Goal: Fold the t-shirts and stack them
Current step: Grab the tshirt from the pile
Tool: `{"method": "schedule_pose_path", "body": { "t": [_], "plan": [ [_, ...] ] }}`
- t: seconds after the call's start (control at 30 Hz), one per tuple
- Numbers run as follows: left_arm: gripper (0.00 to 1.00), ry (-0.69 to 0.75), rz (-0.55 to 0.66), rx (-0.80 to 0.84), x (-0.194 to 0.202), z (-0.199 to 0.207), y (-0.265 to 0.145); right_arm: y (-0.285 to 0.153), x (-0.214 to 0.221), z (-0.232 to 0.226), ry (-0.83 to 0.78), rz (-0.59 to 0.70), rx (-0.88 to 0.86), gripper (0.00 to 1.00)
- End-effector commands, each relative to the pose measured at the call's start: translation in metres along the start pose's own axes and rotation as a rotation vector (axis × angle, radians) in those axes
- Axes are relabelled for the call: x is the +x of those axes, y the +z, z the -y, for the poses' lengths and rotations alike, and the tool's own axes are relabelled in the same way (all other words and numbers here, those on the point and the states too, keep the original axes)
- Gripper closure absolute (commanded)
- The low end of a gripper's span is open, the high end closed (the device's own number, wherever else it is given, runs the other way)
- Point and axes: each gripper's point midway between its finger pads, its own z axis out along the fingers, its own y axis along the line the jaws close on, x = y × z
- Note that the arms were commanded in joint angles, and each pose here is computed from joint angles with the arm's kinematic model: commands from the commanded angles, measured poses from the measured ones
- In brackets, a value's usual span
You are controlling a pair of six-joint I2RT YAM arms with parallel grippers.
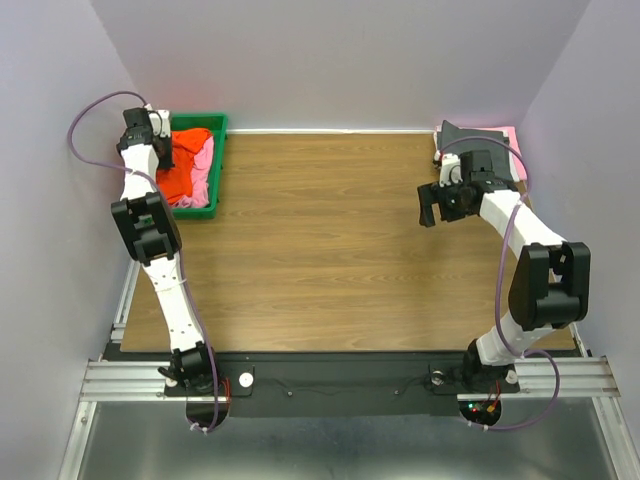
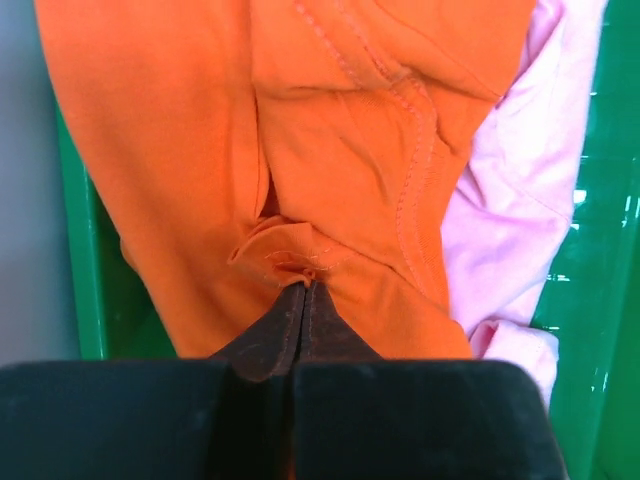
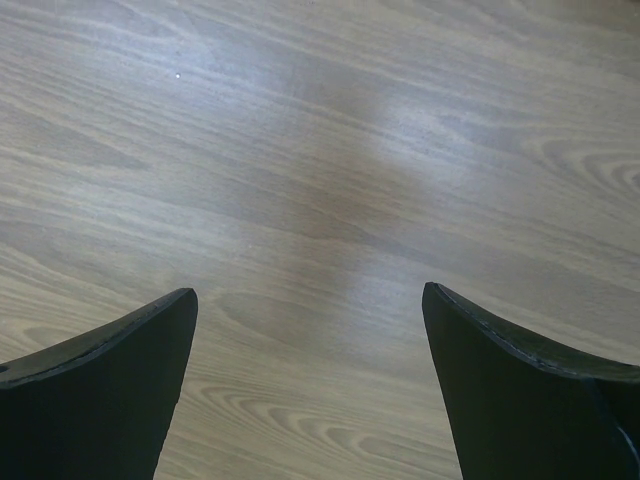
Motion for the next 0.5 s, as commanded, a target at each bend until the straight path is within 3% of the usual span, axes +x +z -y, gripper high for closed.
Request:
{"method": "schedule_pose_path", "body": {
  "t": [0.0,0.1,0.3,0.47],
  "plan": [
    [1.0,-0.03,0.142,0.028,-0.049,-0.011,-0.032,-0.009,-0.024,0.011,-0.036,0.056,0.041,0.0],
    [1.0,-0.03,0.223,0.066,-0.076,-0.007,-0.061,-0.011,-0.026,0.011,-0.037,0.061,0.039,0.0],
    [1.0,0.013,0.562,0.228,-0.174,0.028,-0.206,-0.014,-0.034,0.009,-0.024,0.081,0.031,0.0],
    [1.0,0.094,0.777,0.337,-0.219,0.066,-0.307,-0.014,-0.042,0.008,-0.004,0.096,0.019,0.0]
  ]
}}
